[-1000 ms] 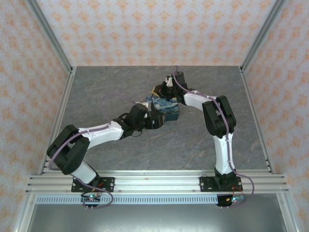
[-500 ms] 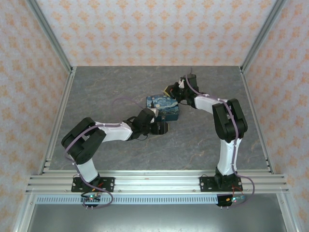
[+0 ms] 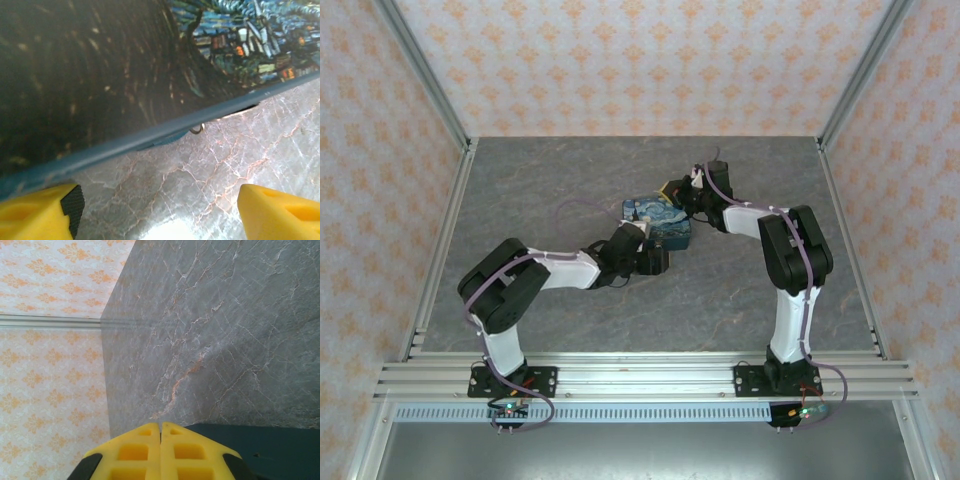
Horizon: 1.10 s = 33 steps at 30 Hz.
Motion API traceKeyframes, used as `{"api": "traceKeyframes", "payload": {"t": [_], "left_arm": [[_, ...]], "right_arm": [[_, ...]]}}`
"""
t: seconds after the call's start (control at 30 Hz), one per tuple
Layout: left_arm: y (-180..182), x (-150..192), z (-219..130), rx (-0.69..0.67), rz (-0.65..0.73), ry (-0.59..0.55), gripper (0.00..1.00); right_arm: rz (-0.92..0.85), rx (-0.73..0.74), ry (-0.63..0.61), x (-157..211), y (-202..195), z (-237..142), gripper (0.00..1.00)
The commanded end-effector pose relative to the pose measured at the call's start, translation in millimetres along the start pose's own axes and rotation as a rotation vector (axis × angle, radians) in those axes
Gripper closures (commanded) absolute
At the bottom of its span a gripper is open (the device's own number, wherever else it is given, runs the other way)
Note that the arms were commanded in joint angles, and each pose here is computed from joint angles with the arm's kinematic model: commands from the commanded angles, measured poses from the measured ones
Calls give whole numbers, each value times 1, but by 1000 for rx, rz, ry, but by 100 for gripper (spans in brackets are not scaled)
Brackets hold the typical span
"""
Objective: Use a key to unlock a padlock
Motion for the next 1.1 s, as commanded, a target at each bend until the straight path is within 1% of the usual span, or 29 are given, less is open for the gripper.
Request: {"api": "traceKeyframes", "payload": {"t": [0.0,0.13,0.4,0.43,0.6,0.77,0.9,1.07], "left_arm": [[-4,-12,6,-9,80,-80,23],[-5,-13,8,-9,114,-119,25],[-11,-21,20,43,132,-165,31],[-9,-15,29,40,132,-141,31],[-10,-16,33,55,133,-149,32],[-11,-17,26,85,87,-197,32],[-11,-18,22,109,20,-245,32],[-15,-21,20,180,-49,-296,32]], "right_arm": [[21,59,27,7,-19,2,100],[21,68,38,9,-23,4,100],[14,99,43,10,-31,4,100],[14,100,46,11,-31,4,100],[14,108,48,12,-34,4,100],[16,115,48,12,-37,5,100],[17,120,49,12,-39,5,100],[15,123,50,13,-40,3,100]]}}
Point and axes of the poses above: each hand's point on the last joint's axis, 136 mm out from that joint toward the fingers, its own z axis out along the fingers, its own y axis along the line the jaws close on, x = y × z, the point moved 10 cm from there along -z, back along the fingers, and after that the axes turned 15 degrees about z, right-handed, at the moved point
